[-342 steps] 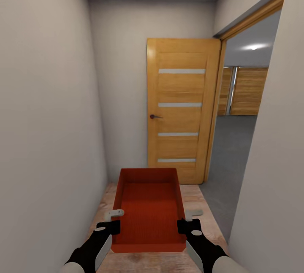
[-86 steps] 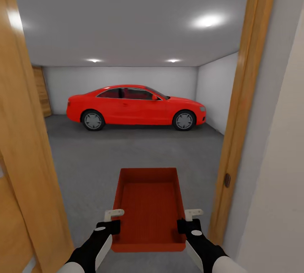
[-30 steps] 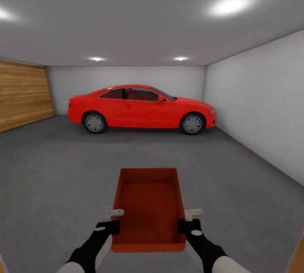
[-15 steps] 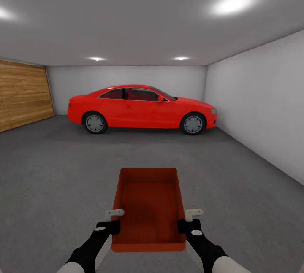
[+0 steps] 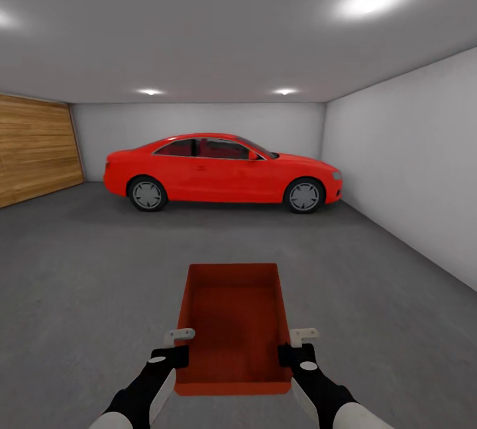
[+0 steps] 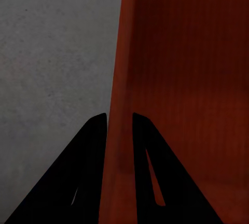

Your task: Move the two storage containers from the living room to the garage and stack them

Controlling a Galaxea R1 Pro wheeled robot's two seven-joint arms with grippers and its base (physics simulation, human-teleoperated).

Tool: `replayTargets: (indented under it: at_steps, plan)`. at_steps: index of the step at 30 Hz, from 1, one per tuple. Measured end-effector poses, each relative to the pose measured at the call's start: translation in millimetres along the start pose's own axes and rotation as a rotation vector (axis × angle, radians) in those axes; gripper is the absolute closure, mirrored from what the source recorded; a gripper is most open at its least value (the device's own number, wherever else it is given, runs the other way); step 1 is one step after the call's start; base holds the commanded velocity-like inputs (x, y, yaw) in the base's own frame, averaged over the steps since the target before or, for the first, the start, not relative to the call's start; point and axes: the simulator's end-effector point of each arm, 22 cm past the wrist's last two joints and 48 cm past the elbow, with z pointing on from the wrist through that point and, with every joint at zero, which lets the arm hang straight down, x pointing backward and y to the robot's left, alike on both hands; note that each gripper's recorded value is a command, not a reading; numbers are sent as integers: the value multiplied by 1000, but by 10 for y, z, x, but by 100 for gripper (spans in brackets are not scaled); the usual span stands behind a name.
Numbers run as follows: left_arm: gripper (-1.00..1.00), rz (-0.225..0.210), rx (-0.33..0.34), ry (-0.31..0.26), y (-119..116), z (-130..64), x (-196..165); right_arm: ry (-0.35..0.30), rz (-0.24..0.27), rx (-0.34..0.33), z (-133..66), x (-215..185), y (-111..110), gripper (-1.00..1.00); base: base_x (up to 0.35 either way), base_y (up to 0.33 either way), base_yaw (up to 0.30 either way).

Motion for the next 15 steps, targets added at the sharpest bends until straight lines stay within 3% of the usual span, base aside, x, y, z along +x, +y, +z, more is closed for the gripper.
replayTargets:
  at_steps: [15]
  plan:
    - [100, -1, 0, 2, 1, 1, 9, 2, -1, 0, 0, 4, 1, 100, 321, 0, 0]
